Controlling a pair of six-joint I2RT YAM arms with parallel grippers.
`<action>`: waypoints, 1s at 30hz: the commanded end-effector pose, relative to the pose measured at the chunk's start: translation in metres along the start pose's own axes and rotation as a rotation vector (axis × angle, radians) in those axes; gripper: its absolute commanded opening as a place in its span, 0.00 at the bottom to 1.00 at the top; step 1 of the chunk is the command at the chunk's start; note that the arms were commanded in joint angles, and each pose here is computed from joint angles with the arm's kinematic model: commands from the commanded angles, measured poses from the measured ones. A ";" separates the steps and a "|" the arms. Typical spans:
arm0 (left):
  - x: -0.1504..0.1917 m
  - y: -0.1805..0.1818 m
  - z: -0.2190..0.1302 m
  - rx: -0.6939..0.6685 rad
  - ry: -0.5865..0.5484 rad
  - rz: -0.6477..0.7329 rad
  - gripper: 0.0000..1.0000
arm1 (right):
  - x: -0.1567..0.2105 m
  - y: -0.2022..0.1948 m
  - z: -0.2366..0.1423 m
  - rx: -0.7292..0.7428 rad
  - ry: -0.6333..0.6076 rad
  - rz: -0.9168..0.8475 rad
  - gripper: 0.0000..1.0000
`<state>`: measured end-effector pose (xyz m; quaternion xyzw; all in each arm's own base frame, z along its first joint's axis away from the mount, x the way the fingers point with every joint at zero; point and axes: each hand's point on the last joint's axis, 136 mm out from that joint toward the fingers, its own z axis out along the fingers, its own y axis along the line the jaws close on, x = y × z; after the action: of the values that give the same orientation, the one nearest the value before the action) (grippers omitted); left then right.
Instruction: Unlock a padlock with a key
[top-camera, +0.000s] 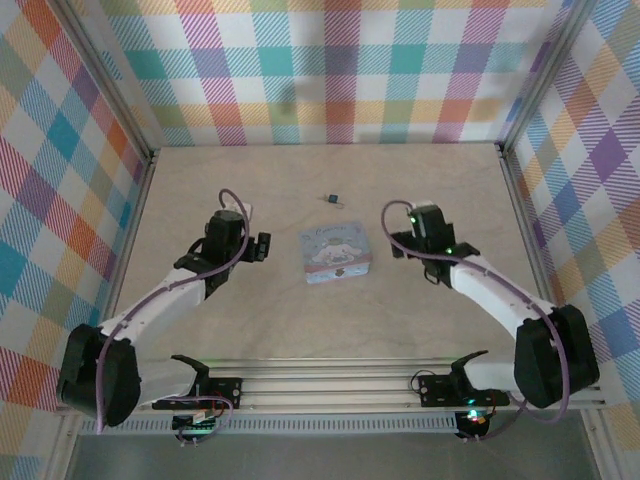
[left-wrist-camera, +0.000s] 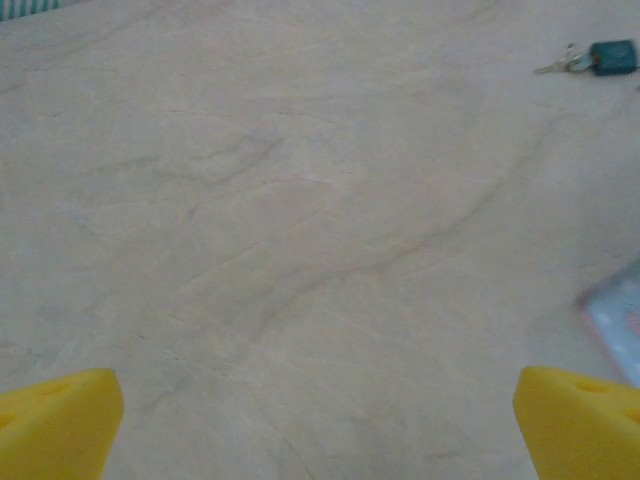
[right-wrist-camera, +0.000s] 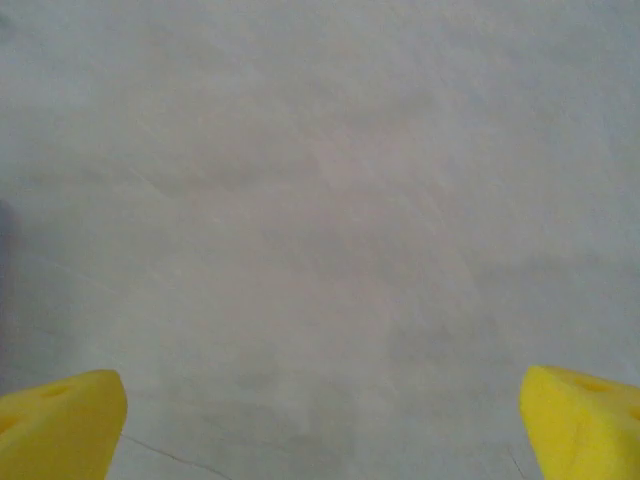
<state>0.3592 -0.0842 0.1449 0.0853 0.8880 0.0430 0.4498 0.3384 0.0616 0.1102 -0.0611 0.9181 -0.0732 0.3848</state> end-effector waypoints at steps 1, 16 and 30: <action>-0.012 0.017 0.014 -0.062 -0.090 0.018 1.00 | -0.009 -0.027 0.001 0.026 -0.136 0.135 1.00; 0.033 0.044 0.043 -0.107 -0.147 -0.076 1.00 | -0.015 -0.047 0.007 -0.003 -0.464 0.189 1.00; 0.042 0.055 0.057 -0.083 -0.292 -0.192 1.00 | -0.015 -0.047 0.022 -0.011 -0.607 0.197 1.00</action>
<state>0.3776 -0.0220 0.0707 -0.0035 0.8421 0.0427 0.5377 0.3601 0.0094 0.0958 0.0150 0.7975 -0.0306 0.6023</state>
